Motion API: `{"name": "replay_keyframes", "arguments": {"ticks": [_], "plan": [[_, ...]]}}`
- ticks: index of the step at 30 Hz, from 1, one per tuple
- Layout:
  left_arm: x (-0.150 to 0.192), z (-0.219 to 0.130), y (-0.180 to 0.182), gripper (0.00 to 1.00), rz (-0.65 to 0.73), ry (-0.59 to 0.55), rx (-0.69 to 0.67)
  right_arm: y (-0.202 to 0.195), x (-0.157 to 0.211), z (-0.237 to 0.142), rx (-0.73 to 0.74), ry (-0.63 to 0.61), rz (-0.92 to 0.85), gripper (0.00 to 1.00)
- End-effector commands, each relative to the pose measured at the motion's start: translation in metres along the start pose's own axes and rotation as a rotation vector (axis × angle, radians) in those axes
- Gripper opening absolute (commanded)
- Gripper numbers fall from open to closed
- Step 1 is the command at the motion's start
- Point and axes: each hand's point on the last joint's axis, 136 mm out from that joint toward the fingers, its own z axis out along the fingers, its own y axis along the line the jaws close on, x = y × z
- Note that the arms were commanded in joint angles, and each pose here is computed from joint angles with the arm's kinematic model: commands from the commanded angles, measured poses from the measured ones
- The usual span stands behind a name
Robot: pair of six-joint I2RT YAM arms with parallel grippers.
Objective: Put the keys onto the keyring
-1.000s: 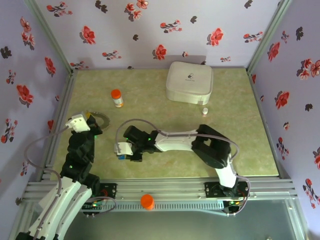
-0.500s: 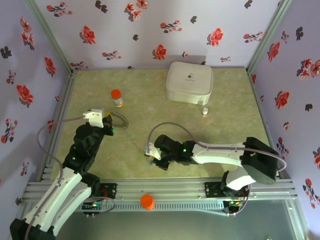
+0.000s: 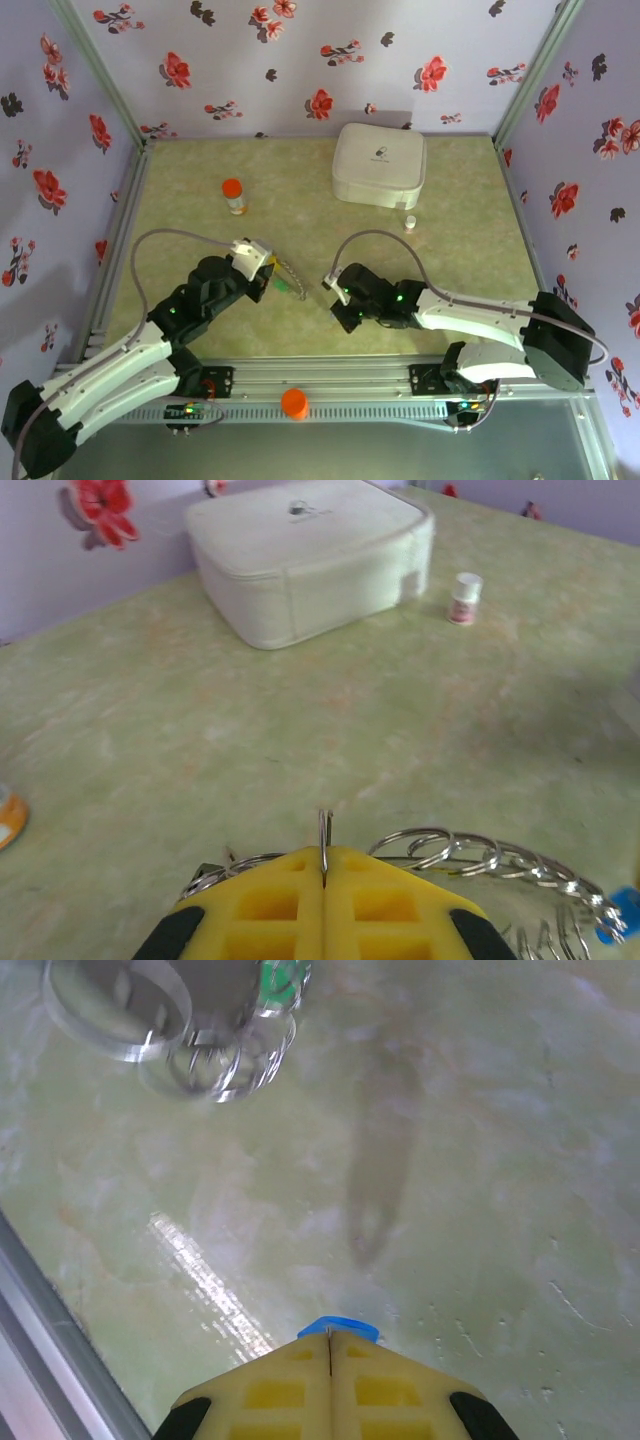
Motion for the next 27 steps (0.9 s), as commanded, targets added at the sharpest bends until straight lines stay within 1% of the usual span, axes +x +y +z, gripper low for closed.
{"name": "replay_keyframes", "arguments": {"ticks": [1,6,10,16,20,23,27], "plan": [[-0.026,-0.001,-0.014,0.00,0.070,-0.086,0.070,-0.002,0.002,0.002,-0.028,0.043,0.092,0.00],[-0.019,0.003,-0.025,0.00,0.112,-0.083,0.133,-0.005,-0.001,0.006,-0.055,0.062,0.102,0.00],[-0.015,0.003,-0.032,0.00,0.134,-0.082,0.172,-0.003,-0.013,0.000,-0.073,0.021,0.069,0.00],[-0.014,0.001,-0.048,0.00,0.152,-0.083,0.264,0.005,-0.036,-0.021,-0.101,-0.091,-0.074,0.00],[-0.013,0.001,-0.058,0.00,0.149,-0.079,0.325,0.008,-0.056,-0.040,-0.097,-0.203,-0.157,0.00],[-0.011,0.001,-0.065,0.00,0.149,-0.073,0.367,0.015,-0.070,-0.056,-0.122,-0.294,-0.204,0.00],[-0.008,0.001,-0.076,0.00,0.161,-0.071,0.432,0.025,-0.082,-0.068,-0.157,-0.355,-0.264,0.00]]}}
